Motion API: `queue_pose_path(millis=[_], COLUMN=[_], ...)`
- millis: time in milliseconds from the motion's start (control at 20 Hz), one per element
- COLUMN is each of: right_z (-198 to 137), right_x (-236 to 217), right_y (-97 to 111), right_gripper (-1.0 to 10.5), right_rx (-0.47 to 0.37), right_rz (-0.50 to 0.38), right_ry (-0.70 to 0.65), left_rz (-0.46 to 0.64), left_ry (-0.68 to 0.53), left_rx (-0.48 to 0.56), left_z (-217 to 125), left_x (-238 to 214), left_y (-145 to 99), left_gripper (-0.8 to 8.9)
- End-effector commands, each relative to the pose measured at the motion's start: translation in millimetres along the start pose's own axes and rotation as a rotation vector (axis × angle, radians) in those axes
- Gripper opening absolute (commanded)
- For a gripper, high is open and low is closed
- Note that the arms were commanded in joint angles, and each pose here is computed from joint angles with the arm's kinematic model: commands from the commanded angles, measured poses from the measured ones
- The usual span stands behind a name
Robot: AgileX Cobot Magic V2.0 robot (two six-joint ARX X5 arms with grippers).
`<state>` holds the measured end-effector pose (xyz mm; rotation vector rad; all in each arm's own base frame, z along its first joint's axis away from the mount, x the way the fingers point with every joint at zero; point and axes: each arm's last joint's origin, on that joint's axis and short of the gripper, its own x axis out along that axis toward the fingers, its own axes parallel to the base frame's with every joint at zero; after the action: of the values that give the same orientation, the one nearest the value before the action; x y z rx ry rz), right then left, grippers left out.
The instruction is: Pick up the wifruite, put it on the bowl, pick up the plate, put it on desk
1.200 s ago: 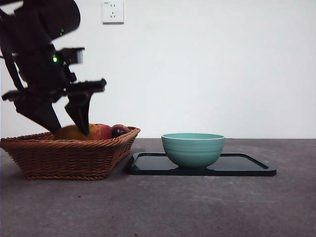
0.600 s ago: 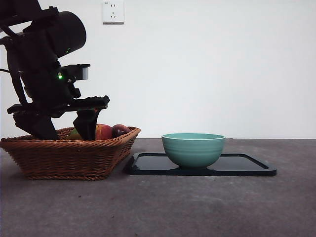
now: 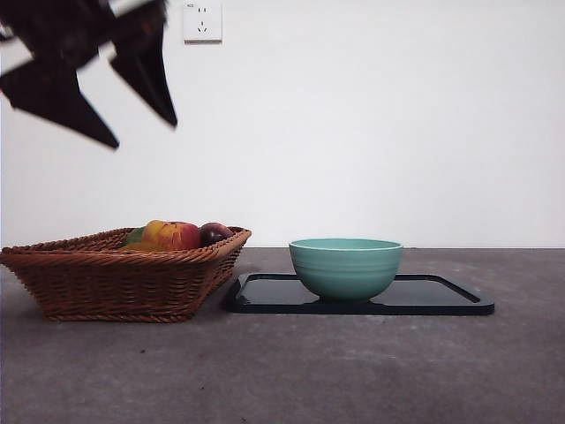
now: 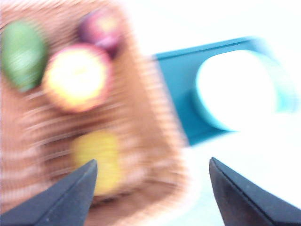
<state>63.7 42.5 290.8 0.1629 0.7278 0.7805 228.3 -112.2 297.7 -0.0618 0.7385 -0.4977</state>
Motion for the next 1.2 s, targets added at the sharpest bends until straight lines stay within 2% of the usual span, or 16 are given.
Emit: queue_pose_path(millis=[50,250,500,700,1200], right_z=[2,2,2,2,3], right_x=[-1,-1,-1,-1,-1], right_y=[1,1,1,1,1], right_gripper=[1.8,1.8,1.8,1.8,1.8], right_rx=[-0.008,-0.008,-0.008,-0.008,0.014], right_rz=[0.005,0.005,0.005,0.005,0.005], right_ry=[-0.013,-0.013,-0.013,-0.013,-0.018], left_rz=[-0.096,-0.211,-0.318,-0.322,-0.322], left_ry=[-0.025,-0.011,0.076,0.133,0.129], left_rx=[0.022,0.056,0.107,0.136,0.138], left_z=[2,-7,-22,-28,-28], left_x=[-20,-51,-68,-70,-70], left_y=[-7,-13,-16,-16,-16], left_gripper=[3.79,3.79,3.75,3.75,3.75])
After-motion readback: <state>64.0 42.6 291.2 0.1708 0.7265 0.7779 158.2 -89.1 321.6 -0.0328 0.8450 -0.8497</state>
